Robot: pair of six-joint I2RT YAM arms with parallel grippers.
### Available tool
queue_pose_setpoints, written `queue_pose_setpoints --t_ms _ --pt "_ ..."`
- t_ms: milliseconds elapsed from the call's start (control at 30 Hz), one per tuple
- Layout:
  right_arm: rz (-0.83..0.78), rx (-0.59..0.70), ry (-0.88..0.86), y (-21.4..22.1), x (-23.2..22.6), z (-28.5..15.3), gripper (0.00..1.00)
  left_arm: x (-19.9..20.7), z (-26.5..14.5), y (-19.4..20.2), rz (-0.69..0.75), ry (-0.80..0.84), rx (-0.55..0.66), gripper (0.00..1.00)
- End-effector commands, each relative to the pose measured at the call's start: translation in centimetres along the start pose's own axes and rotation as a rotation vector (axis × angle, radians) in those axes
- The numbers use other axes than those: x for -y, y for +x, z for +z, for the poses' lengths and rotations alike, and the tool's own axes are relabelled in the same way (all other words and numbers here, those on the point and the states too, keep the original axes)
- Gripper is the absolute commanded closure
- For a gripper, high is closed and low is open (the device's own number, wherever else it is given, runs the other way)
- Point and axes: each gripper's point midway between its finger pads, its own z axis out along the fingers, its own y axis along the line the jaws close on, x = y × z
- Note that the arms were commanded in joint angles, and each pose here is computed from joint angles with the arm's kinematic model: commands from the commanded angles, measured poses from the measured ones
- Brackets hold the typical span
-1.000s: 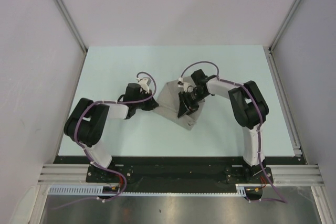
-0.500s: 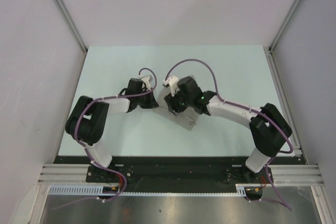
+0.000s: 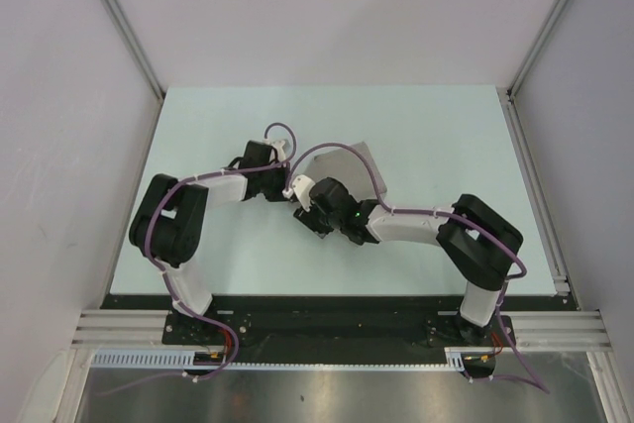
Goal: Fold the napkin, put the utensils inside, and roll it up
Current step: Roll the napkin with the utensil
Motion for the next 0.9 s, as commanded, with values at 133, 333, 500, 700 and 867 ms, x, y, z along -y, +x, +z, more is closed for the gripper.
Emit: queue_pose_setpoints --t_ms 133,333,500,700,867 --pt "-0.005 -0.015 0.065 0.8 1.8 1.7 0.47 0.2 0.2 0.8 -0.028 0.017 -0.054 1.0" --pt "0.033 -0.081 -0.001 2.5 1.9 2.8 0.56 1.0 0.1 0.3 -0.015 0.058 -0.045 1.0" --pt "0.077 -0.211 -0.08 5.7 1.0 3.1 0.68 2.0 -0.5 -0.9 -0.014 0.086 0.001 0.89" --pt "0.228 -0.305 -0.293 7.8 -1.5 2.0 0.87 1.4 -2.7 -4.0 -0.027 0.017 0.125 0.42" --pt "0.369 -0.289 -0.537 6.5 -3.9 -0.2 0.94 -0.9 -4.9 -4.6 -0.06 -0.076 0.225 0.28"
